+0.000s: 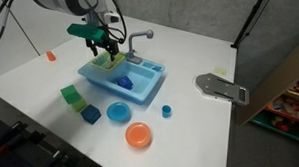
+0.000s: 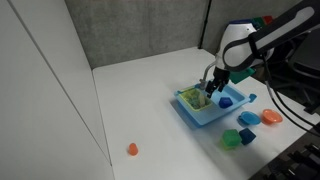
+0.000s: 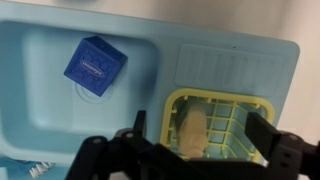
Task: Put the white bottle on the table
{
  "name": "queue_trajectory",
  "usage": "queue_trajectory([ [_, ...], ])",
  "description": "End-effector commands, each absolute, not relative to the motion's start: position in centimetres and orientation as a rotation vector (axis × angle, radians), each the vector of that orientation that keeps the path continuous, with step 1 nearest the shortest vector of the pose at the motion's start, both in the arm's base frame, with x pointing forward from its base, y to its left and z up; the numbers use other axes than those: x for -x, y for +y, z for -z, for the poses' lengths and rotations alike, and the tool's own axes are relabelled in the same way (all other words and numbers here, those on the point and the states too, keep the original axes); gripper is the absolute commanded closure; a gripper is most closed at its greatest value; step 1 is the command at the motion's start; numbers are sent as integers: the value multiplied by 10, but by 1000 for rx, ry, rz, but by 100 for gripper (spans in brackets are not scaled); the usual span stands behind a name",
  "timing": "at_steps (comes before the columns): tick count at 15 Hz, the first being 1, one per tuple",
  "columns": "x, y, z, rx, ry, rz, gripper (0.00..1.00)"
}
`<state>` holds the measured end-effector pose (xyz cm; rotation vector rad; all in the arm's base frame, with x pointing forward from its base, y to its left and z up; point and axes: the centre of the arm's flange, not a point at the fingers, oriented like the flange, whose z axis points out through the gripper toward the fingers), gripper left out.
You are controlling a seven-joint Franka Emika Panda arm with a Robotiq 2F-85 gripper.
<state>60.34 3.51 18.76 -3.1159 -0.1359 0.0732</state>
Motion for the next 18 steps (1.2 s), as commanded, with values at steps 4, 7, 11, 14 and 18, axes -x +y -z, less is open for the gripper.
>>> queue_trajectory([
  [4,-613,38,-181,3141,-109,-69,0],
  [7,-623,44,-173,3147,-104,-66,0],
  [11,-639,56,-165,3158,-85,-35,0],
  [14,-650,62,-159,3167,-60,-6,0],
  [18,-656,68,-147,3174,-31,25,0],
])
